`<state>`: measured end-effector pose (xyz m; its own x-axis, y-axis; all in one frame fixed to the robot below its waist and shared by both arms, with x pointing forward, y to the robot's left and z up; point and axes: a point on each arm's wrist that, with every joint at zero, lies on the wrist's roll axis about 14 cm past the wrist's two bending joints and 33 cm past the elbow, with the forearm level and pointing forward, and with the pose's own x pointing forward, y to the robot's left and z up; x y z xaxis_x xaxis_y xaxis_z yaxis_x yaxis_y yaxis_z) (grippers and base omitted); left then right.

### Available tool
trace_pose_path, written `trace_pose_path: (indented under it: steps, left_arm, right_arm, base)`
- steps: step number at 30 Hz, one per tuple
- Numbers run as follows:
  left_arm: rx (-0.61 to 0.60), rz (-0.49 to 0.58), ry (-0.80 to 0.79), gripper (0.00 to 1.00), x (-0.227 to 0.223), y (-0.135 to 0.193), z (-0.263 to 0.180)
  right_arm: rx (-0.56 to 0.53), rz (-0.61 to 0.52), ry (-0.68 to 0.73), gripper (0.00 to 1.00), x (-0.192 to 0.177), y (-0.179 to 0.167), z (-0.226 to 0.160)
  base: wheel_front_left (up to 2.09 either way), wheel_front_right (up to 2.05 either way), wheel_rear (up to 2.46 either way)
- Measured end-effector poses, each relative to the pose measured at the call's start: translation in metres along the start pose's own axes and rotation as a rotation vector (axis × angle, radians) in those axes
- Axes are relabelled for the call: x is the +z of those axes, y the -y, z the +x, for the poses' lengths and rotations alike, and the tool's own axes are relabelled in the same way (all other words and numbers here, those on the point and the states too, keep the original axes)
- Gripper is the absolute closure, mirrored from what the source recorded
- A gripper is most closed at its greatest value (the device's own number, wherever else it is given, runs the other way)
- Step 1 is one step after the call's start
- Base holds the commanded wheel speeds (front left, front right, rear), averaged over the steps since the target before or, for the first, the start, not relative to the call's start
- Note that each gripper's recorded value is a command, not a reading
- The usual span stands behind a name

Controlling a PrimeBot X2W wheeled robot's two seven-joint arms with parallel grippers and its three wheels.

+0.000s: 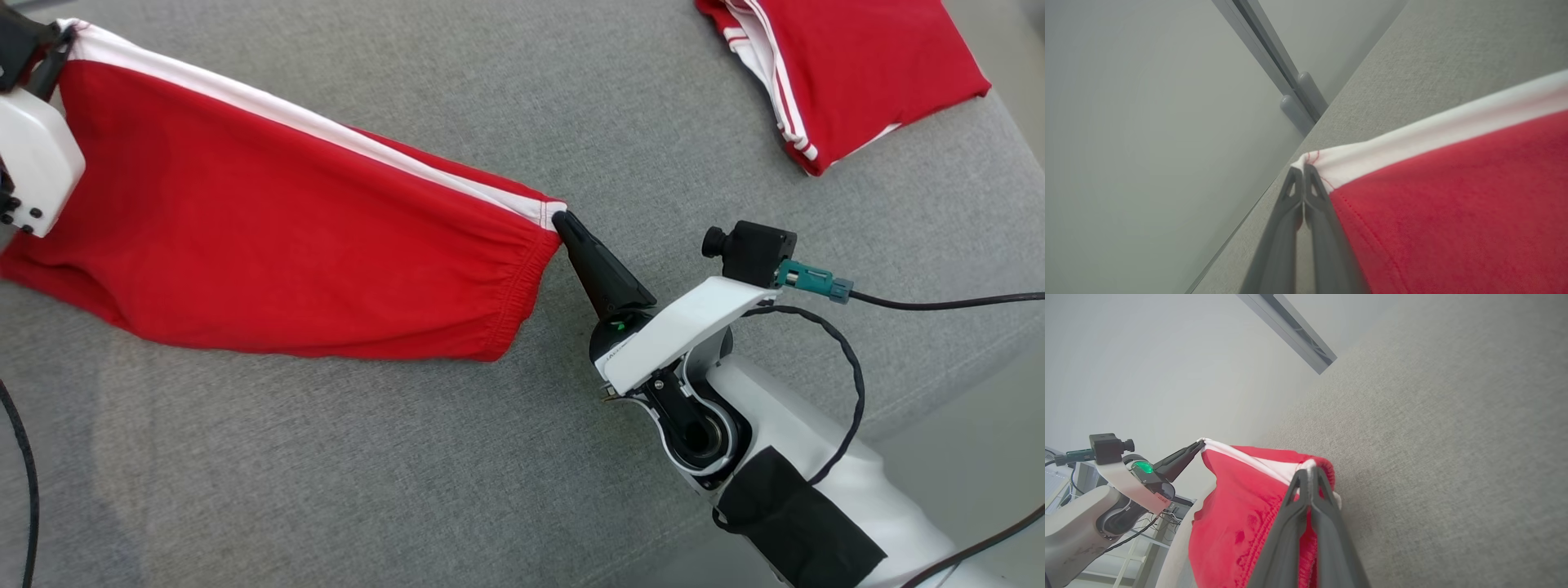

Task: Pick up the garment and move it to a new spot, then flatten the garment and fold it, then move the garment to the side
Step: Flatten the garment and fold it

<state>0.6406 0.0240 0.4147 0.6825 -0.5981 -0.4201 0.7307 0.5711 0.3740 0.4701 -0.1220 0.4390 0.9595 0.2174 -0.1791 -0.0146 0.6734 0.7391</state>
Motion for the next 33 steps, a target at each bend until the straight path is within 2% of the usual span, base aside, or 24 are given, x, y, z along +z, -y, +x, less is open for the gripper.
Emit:
trace_pose_path:
  steps: [14, 15, 16, 17, 18, 19, 20, 21, 22, 23, 33]
  left_arm:
    - [0.001, -0.035, -0.084, 1.0, -0.039, 0.002, 0.018]
    - [0.003, -0.038, -0.086, 0.96, -0.04, 0.002, 0.018]
    - [0.003, -0.039, -0.088, 0.79, -0.04, 0.002, 0.018]
    - [0.004, -0.04, -0.09, 0.66, -0.041, 0.002, 0.018]
    - [0.006, -0.04, -0.093, 0.61, -0.042, 0.001, 0.017]
    - [0.007, -0.041, -0.096, 0.59, -0.043, 0.001, 0.017]
    - [0.008, -0.042, -0.1, 0.56, -0.044, 0.001, 0.016]
    - [0.009, -0.045, -0.103, 0.44, -0.045, 0.001, 0.016]
    - [0.01, -0.047, -0.105, 0.07, -0.046, 0.001, 0.016]
    - [0.011, -0.05, -0.107, 0.0, -0.046, 0.002, 0.016]
    - [0.037, -0.062, -0.064, 0.0, -0.032, 0.001, 0.001]
  right_arm:
    - [-0.009, 0.041, 0.003, 1.0, -0.002, 0.007, 0.011]
    - [-0.009, 0.041, 0.002, 1.0, -0.002, 0.007, 0.011]
    - [-0.01, 0.039, -0.001, 0.87, -0.003, 0.007, 0.012]
    - [-0.011, 0.038, -0.003, 0.67, -0.004, 0.007, 0.012]
    - [-0.009, 0.036, -0.003, 0.52, -0.003, 0.007, 0.013]
    - [-0.007, 0.035, -0.004, 0.1, -0.004, 0.007, 0.014]
    - [-0.005, 0.036, -0.005, 0.0, -0.004, 0.006, 0.014]
    - [-0.004, 0.036, -0.006, 0.0, -0.005, 0.006, 0.014]
    - [-0.004, 0.036, -0.008, 0.0, -0.005, 0.006, 0.015]
    - [-0.003, 0.036, -0.012, 0.0, -0.006, 0.006, 0.015]
    - [-0.004, 0.004, 0.033, 0.0, 0.011, 0.003, 0.014]
  base:
    - [0.0, 0.0, 0.0]
    - [0.0, 0.0, 0.0]
    - [0.0, 0.0, 0.0]
    - [0.0, 0.0, 0.0]
    - [0.0, 0.0, 0.0]
    - [0.0, 0.0, 0.0]
    - [0.0, 0.0, 0.0]
    - [0.0, 0.0, 0.0]
    - [0.0, 0.0, 0.0]
    - [0.0, 0.0, 0.0]
    - [0.0, 0.0, 0.0]
